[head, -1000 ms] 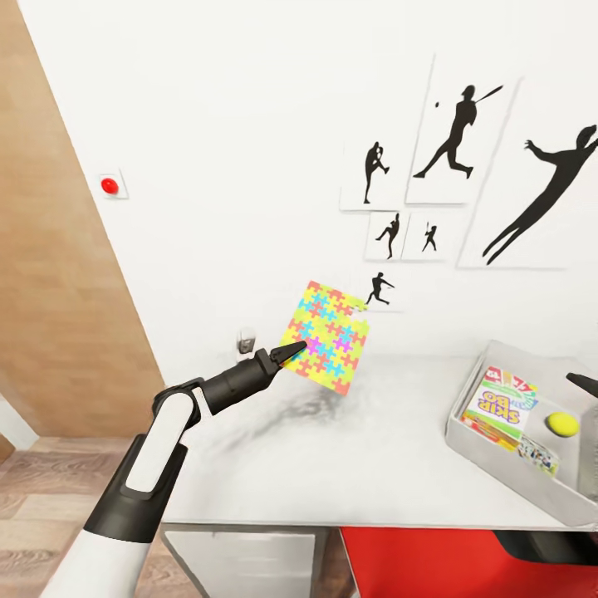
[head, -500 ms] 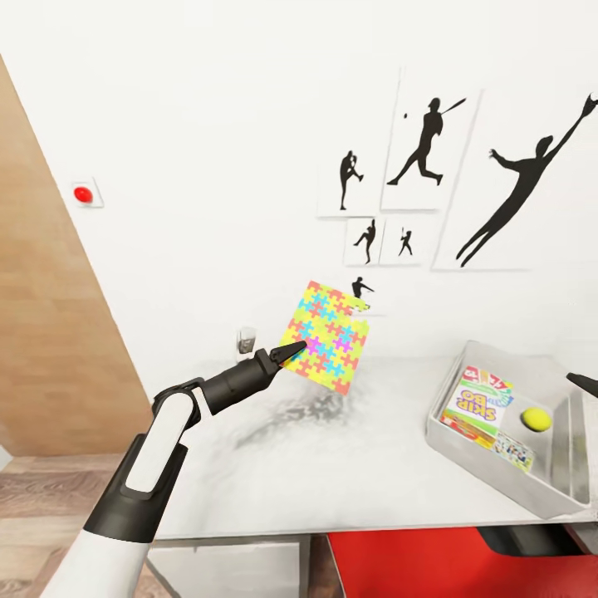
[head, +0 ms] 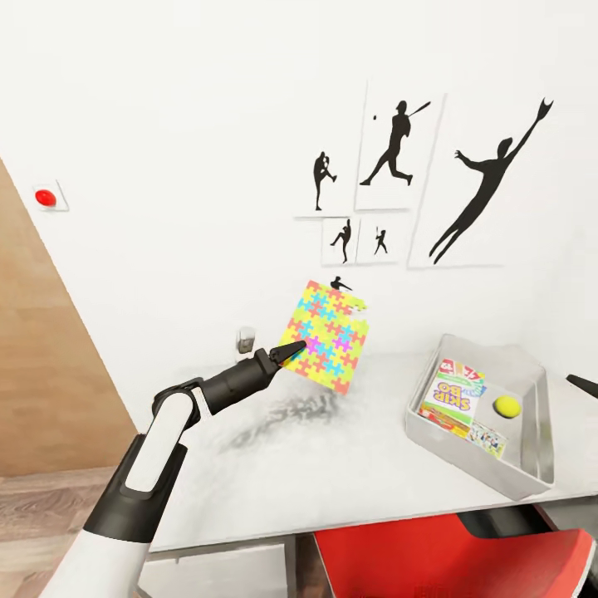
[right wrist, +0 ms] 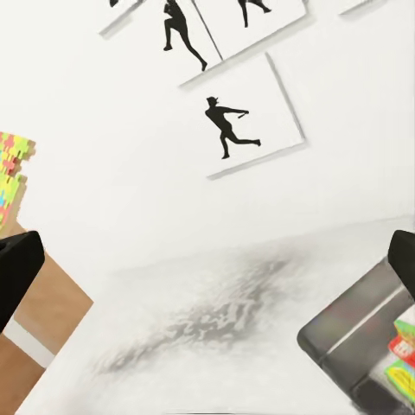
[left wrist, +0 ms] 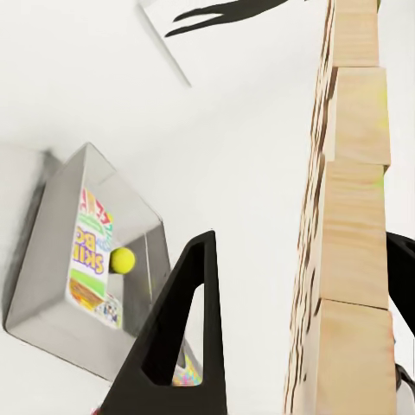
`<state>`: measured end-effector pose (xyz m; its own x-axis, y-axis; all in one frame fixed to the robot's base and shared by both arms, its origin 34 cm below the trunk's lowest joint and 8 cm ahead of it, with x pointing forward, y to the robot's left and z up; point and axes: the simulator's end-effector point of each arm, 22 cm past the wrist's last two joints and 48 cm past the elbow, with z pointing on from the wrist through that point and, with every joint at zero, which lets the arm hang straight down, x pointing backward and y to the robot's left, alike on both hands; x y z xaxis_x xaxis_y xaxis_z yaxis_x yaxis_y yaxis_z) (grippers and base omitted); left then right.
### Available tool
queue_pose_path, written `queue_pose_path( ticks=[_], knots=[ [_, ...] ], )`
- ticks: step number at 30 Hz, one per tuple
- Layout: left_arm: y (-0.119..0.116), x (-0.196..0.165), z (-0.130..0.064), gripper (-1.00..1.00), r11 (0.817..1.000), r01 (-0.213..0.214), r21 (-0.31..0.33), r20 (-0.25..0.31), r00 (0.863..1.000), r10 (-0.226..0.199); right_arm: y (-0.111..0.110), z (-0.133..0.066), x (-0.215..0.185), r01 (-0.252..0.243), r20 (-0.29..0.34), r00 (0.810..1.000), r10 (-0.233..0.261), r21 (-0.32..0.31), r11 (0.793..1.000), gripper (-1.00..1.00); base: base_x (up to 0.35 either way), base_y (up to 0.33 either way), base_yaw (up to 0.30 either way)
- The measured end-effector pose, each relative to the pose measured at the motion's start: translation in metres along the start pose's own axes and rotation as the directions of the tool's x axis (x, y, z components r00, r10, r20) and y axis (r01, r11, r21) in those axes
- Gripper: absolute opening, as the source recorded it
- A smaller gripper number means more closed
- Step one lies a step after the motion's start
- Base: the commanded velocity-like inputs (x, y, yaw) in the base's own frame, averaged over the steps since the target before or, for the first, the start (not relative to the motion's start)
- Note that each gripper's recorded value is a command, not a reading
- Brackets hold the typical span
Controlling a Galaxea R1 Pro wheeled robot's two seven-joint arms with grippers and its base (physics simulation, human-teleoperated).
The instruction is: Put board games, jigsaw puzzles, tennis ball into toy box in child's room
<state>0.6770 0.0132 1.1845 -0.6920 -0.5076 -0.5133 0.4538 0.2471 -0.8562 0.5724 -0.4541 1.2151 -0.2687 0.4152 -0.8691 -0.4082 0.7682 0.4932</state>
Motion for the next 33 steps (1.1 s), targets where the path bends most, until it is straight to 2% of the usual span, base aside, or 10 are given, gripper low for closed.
queue_pose_path(
  ticks=[13,24,29,33],
  knots=[
    [-0.002,0.000,0.000,-1.00,1.000,-0.007,0.000,-0.001,1.000,0.007,0.000,0.001,0.001,-0.003,-0.003,1.000,0.003,-0.001,1.000,1.00,0.000,-0.173,-0.142],
    [-0.004,-0.001,0.000,-1.00,1.000,-0.008,0.004,0.001,1.000,0.008,0.001,0.004,0.005,-0.012,-0.005,1.000,0.012,-0.007,1.000,1.00,0.000,-0.049,-0.043],
    [-0.004,0.000,0.000,-1.00,1.000,-0.010,0.003,0.000,1.000,0.010,-0.008,0.005,0.011,-0.032,-0.026,0.999,0.033,0.037,0.999,1.00,0.000,-0.007,-0.006],
    [-0.005,0.000,0.000,-1.00,1.000,-0.011,0.004,0.000,1.000,0.011,-0.010,0.008,0.016,-0.042,-0.043,0.998,0.044,0.047,0.998,1.00,0.013,-0.062,-0.002]
  ],
)
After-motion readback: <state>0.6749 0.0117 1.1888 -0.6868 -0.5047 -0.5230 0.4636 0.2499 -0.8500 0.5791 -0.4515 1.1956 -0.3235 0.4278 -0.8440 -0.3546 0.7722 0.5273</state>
